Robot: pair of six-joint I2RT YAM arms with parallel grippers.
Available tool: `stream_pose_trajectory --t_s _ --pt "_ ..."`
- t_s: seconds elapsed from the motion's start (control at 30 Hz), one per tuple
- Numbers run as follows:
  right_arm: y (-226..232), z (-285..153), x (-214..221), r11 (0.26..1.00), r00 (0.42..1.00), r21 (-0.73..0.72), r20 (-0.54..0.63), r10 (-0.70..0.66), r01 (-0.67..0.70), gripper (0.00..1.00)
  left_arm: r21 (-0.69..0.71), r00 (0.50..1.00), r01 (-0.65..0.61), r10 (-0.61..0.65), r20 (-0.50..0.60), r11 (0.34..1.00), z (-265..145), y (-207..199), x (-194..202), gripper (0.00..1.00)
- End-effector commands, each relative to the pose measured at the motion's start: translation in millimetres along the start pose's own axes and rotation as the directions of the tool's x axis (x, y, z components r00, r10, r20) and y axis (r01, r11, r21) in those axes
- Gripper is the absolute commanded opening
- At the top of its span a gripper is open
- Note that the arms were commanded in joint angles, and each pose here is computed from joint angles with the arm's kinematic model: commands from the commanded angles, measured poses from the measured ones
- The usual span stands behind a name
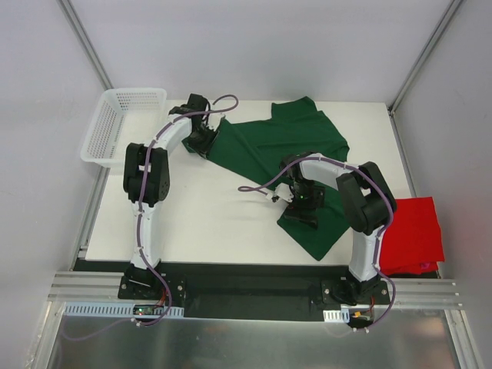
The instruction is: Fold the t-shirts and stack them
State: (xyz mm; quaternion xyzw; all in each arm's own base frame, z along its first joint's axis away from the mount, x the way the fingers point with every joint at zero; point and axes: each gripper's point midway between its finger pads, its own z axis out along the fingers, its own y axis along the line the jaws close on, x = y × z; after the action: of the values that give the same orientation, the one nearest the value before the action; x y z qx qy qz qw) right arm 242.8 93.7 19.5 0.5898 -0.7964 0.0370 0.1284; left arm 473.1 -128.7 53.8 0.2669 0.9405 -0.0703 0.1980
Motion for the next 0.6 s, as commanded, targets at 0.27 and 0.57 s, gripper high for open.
stream_pose_trajectory --t_s 0.27,0.57 --pt "15 3 0 0.998 1.000 -0.067 0.008 0.002 -0.001 0.96 -0.031 0.999 -0.030 0.029 -0.025 0.999 14 13 -2 0.36" --pt "15 4 -1 0.998 1.000 -0.069 0.006 -0.003 0.003 0.96 -0.088 0.998 -0.057 0.056 -0.012 0.995 -1 23 -8 0.37"
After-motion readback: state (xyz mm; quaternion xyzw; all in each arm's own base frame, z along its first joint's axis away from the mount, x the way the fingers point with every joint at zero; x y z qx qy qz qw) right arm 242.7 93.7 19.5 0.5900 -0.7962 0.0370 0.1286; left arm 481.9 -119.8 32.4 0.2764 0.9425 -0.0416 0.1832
